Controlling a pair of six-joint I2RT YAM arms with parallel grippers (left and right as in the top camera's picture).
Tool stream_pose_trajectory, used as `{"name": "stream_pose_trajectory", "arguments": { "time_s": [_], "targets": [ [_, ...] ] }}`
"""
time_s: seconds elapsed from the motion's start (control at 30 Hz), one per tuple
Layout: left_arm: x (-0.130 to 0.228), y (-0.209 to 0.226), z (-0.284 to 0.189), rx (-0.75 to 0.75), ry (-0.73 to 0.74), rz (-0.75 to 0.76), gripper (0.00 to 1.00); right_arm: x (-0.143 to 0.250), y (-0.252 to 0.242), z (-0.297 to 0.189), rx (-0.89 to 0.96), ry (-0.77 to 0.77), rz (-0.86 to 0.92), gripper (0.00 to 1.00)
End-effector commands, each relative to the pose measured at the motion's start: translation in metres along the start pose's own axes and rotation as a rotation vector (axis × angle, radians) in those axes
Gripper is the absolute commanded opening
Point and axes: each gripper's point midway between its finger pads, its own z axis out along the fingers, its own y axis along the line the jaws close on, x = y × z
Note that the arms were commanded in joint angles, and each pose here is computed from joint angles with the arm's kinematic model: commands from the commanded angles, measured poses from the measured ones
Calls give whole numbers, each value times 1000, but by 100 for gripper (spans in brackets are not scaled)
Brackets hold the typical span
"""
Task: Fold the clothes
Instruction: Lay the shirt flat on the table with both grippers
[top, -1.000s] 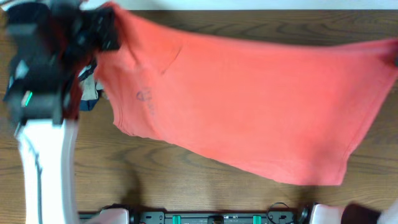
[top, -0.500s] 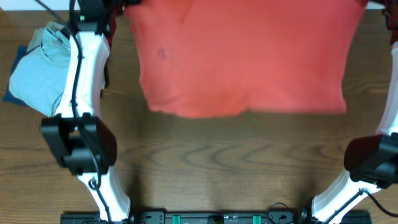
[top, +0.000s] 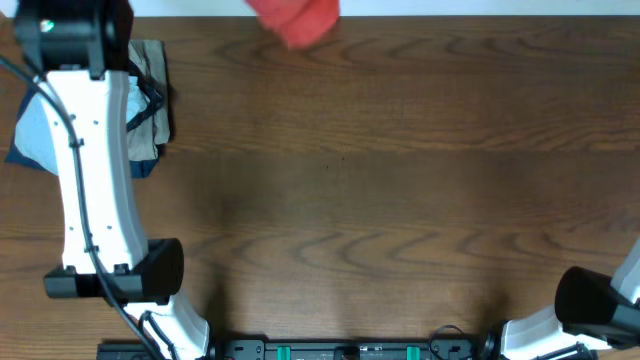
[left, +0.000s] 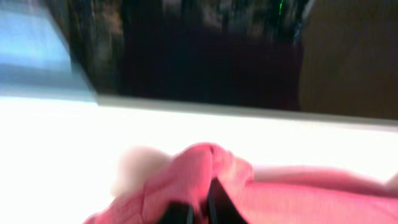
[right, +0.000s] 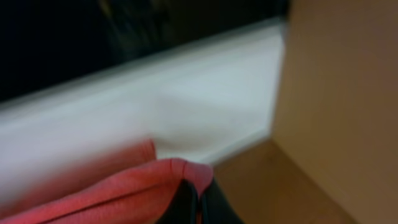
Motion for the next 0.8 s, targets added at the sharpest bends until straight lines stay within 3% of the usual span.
{"name": "stream_pose_trajectory", "arguments": {
  "time_s": [0.0,0.2,0.5,0.77],
  "targets": [
    [70,18,13,-23,257,-97,6,48,-38,23,179,157,-46,1],
    [200,21,-2,-79,730,-184,6,152,-55,28,233,502,-124,1],
    [350,24,-46,-143,1245,-293,6,324,-88,-1,359,1000,-149,1],
    [439,31,-104,-221,1565,-400,6,413,-114,-48,484,1258,-120,1]
  ]
}}
